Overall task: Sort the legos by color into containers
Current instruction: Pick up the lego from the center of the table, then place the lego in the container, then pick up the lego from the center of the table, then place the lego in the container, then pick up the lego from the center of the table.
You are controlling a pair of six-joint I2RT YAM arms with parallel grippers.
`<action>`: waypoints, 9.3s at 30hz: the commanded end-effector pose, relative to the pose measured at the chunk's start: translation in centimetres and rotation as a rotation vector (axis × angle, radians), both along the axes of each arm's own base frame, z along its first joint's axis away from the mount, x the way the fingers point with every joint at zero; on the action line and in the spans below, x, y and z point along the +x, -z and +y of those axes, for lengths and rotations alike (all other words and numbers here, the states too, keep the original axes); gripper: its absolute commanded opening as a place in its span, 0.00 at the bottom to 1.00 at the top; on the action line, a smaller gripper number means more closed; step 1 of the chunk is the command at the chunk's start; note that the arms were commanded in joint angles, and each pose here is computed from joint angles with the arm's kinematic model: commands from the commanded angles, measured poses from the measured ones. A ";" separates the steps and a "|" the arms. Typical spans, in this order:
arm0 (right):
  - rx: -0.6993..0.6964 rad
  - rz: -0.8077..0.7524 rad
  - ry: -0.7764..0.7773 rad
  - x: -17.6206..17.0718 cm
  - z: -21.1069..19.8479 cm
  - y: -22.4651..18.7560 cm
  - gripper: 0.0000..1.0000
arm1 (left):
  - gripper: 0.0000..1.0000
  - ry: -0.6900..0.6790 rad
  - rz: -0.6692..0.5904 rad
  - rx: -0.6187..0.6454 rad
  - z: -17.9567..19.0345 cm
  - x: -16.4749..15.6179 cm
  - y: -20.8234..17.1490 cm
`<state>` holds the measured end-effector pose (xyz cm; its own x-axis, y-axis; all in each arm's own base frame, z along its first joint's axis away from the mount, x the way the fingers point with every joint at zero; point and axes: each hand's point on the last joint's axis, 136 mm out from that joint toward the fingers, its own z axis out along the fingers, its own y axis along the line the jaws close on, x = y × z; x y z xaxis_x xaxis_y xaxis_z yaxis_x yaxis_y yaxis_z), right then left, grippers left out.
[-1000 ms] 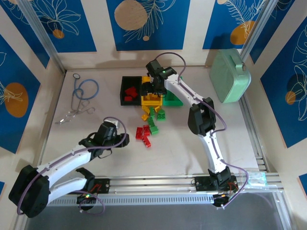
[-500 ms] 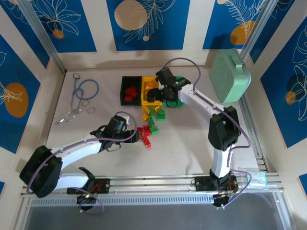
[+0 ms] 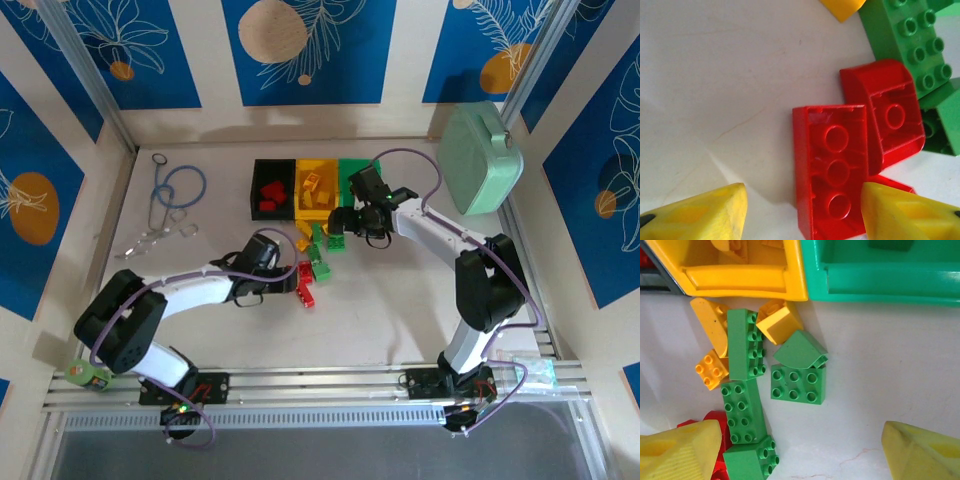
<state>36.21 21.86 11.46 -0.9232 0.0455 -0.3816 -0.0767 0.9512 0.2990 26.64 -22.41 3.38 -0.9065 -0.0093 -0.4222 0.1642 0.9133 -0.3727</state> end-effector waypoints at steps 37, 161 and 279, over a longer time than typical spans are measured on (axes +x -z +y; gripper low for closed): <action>0.049 0.061 0.029 -5.9 -0.4 3.8 0.83 | 0.20 -0.083 -0.196 0.145 2.3 7.5 -9.1; -0.077 -0.189 -0.336 4.9 18.5 -4.6 0.21 | 0.52 -0.296 -0.273 0.014 13.6 -2.3 -9.5; 0.046 -0.235 0.429 -8.8 -12.7 -0.6 0.83 | 0.61 0.410 -0.053 0.354 -11.7 0.3 0.7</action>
